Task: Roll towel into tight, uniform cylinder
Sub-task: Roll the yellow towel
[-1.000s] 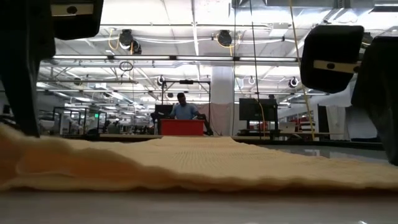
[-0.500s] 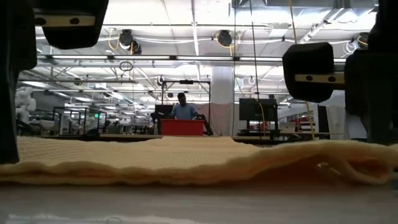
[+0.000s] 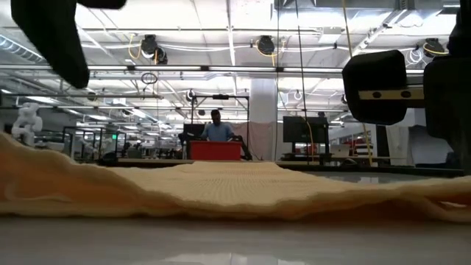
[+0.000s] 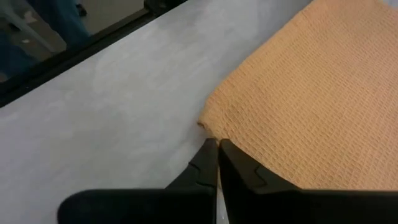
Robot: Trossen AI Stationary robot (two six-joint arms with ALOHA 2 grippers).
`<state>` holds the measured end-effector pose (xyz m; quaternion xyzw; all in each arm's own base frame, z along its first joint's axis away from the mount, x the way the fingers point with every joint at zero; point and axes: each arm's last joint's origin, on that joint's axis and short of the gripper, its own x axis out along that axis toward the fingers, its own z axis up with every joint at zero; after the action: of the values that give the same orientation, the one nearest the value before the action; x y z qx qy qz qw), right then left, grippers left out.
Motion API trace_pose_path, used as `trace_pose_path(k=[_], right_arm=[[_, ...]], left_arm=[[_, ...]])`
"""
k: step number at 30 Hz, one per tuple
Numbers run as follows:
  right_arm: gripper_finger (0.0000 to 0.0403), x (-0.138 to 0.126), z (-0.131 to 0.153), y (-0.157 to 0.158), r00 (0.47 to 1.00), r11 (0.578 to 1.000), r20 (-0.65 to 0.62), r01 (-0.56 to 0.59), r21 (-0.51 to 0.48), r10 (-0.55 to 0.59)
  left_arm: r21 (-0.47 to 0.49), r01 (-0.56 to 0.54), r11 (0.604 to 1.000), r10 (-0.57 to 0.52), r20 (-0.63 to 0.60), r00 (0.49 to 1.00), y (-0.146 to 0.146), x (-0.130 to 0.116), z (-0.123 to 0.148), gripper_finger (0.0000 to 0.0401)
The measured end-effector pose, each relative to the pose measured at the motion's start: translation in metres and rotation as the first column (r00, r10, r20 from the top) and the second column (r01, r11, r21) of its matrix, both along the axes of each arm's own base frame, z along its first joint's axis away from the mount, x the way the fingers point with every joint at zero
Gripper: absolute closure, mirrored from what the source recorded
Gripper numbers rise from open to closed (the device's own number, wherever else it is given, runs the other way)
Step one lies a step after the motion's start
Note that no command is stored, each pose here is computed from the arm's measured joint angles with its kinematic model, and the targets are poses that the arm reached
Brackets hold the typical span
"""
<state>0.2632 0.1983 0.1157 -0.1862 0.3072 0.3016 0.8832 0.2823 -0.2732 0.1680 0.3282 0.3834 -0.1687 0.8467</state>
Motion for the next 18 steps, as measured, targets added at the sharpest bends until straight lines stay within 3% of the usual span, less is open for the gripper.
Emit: trace_pose_path(k=[5,9,14,18], right_arm=[[0.0403,0.0,0.0,0.0,0.999,0.999,-0.016,0.028,0.032,-0.027],[0.0403,0.0,0.001,0.0,0.999,0.998,-0.026,0.046,0.05,-0.044],[0.0403,0.001,0.001,0.001,0.999,0.996,-0.028,0.049,0.071,-0.047],[0.0403,0.001,0.002,0.001,0.999,0.996,-0.035,0.04,0.084,-0.038]], left_arm=[[-0.073,-0.123,0.99,0.123,-0.016,0.992,0.005,-0.009,0.017,0.0214],[-0.05,-0.204,0.978,0.198,-0.114,0.974,0.008,-0.023,0.011,0.018],[0.028,-0.155,0.987,0.158,-0.156,0.975,0.009,-0.04,-0.01,0.0149],[0.079,-0.055,0.995,0.062,-0.096,0.993,0.009,-0.042,-0.019,0.0136]])
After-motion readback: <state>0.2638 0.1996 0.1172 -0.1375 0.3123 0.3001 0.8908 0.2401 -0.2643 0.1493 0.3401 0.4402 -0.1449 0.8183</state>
